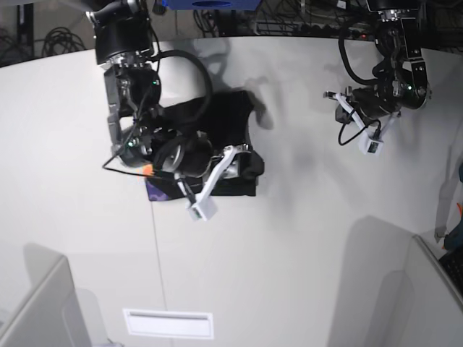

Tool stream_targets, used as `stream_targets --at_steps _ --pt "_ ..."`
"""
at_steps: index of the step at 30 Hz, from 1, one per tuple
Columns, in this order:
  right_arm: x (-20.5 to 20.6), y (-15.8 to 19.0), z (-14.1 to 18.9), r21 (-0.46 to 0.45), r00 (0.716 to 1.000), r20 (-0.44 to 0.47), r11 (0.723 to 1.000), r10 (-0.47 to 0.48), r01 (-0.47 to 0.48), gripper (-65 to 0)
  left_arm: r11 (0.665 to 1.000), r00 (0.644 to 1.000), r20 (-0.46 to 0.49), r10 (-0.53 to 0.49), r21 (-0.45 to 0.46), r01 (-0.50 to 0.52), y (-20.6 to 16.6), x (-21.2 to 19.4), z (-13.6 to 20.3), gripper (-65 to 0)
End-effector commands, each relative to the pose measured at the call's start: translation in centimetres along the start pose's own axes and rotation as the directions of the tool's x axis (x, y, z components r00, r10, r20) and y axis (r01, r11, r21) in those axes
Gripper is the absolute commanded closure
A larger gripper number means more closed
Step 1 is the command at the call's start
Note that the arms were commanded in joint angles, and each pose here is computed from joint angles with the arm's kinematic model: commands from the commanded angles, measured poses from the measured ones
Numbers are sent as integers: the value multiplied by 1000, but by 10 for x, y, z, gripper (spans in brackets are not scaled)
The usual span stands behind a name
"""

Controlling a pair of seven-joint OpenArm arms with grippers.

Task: Fold the T-shirt properly
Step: 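Lower the left gripper onto the bundle's edge beside the right gripper, then grasp the bundle with the left gripper and rotate it upright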

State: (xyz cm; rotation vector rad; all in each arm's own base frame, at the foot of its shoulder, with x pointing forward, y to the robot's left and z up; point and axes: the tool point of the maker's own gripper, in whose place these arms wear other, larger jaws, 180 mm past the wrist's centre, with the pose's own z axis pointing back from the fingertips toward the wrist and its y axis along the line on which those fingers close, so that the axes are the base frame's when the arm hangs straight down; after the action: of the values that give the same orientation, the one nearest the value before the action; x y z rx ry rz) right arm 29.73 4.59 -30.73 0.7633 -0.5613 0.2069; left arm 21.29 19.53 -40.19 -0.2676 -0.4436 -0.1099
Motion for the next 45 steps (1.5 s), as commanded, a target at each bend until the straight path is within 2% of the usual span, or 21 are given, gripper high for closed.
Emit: stream_targets --at_steps 1,3,5,7,10,14,15,19,21,23,26,34,40,45 --pt "17 -12 12 -39 998 63 999 13 -10 -330 1000 999 45 -11 6 11 3 12 7 0" --pt "19 -37 25 -103 995 94 994 -24 34 -278 1000 999 46 -23 -3 23 1 11 7 0" --pt "14 -58 36 -145 991 113 986 -67 83 -165 997 996 55 -76 -24 78 -8 14 8 0" --pt "7 -74 45 -175 987 125 977 -100 121 0 986 986 100 -130 -96 139 -32 21 10 0" --pt "-3 -89 54 -202 976 155 963 -150 180 0 969 980 178 -92 -210 129 -62 34 12 0" --pt "-8 -109 66 -241 959 224 944 -173 227 0 928 967 250 -42 -348 130 -103 56 11 0" --pt "-10 -113 69 -253 959 227 941 -170 226 0 924 966 256 -32 -361 126 -108 58 10 -26" --pt "-19 -126 78 -293 964 209 931 -161 219 0 907 964 266 30 -412 86 -123 65 1 -355" --pt "-20 -127 84 -307 967 209 930 -142 203 0 892 967 246 70 -450 50 -130 66 -10 -459" --pt "-22 -126 89 -314 970 207 930 -129 191 0 876 969 219 116 -483 4 -136 66 -22 -528" --pt "-26 -126 90 -319 971 200 929 -129 190 0 858 970 183 158 -512 -43 -140 67 -36 -541" --pt "-36 -127 90 -325 972 186 925 -142 197 0 824 966 157 208 -560 -86 -152 86 -53 -541" --pt "-39 -127 90 -325 972 181 924 -148 201 0 803 961 52 273 -563 -198 -155 83 -72 -541" --pt "-32 -118 96 -319 971 211 931 -113 178 0 795 963 73 261 -582 -172 -172 90 -76 -540"
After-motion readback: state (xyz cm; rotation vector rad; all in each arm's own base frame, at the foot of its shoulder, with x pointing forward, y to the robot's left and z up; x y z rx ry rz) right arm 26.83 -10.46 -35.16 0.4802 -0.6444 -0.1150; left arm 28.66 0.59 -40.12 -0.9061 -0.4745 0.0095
